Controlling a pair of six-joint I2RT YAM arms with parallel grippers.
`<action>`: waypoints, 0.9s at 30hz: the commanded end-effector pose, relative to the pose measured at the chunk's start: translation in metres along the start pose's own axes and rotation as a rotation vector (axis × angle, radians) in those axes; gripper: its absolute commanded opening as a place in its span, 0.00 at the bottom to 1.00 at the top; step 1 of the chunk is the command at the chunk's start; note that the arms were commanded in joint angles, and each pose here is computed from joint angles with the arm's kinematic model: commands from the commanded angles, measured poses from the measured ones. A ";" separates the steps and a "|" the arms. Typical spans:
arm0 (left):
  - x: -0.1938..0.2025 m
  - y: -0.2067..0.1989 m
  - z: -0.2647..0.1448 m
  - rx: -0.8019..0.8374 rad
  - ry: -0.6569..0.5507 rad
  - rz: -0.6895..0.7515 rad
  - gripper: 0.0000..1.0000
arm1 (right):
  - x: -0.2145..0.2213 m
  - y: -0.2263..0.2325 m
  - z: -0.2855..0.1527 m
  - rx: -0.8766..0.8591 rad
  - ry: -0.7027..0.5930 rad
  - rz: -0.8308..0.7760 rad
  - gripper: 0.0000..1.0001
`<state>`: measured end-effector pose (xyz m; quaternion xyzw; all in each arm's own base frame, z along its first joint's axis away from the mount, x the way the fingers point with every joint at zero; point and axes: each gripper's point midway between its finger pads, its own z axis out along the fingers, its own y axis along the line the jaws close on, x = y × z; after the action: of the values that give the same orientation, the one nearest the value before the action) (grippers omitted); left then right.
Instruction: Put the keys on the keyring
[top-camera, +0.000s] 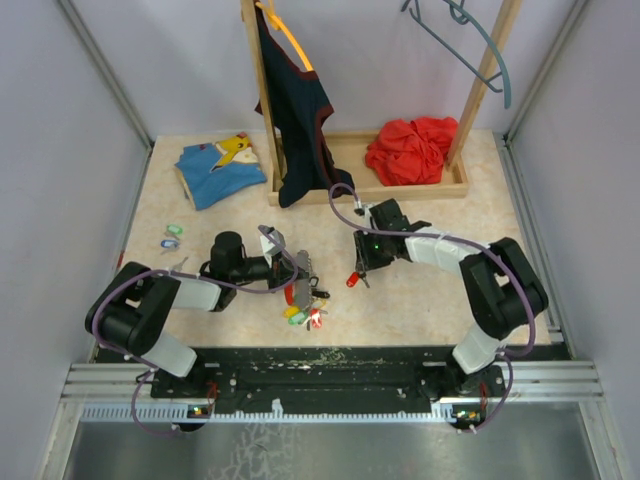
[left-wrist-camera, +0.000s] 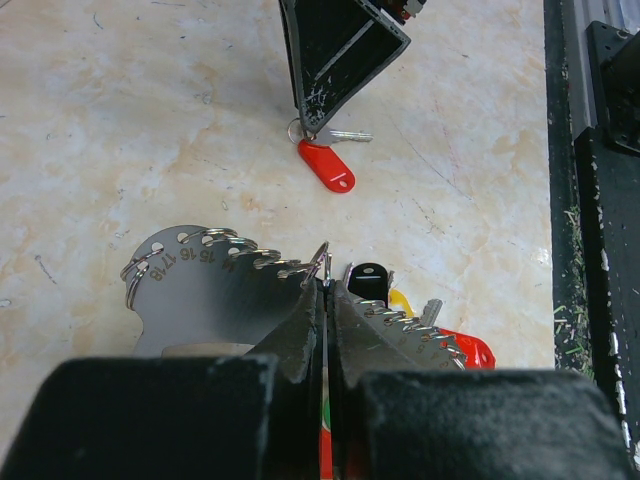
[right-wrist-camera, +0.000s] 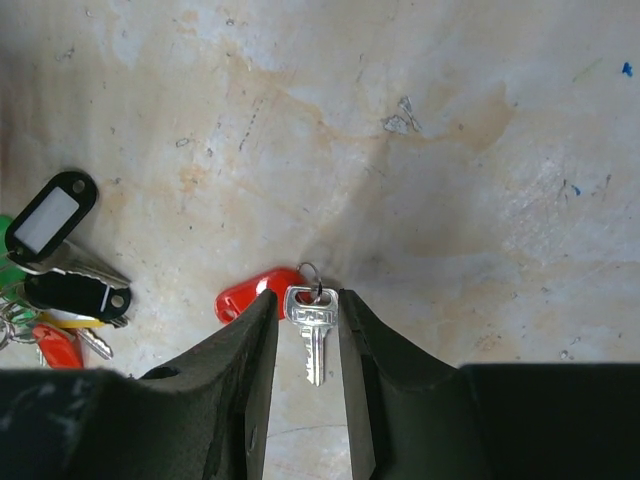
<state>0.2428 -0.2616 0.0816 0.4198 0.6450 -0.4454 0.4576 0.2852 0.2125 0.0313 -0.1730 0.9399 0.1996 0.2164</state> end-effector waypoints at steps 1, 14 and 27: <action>-0.015 -0.001 0.004 0.025 -0.027 0.039 0.00 | -0.034 0.011 -0.004 -0.043 -0.071 -0.020 0.31; -0.015 -0.002 0.004 0.026 -0.026 0.035 0.00 | -0.024 0.014 0.004 -0.080 -0.013 -0.027 0.20; -0.014 -0.002 0.004 0.030 -0.022 0.028 0.00 | -0.021 0.017 -0.003 -0.086 0.018 -0.047 0.13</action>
<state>0.2425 -0.2616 0.0806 0.4187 0.6480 -0.4463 0.4534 0.2787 0.2225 0.0258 -0.1926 0.9397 0.2228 0.1740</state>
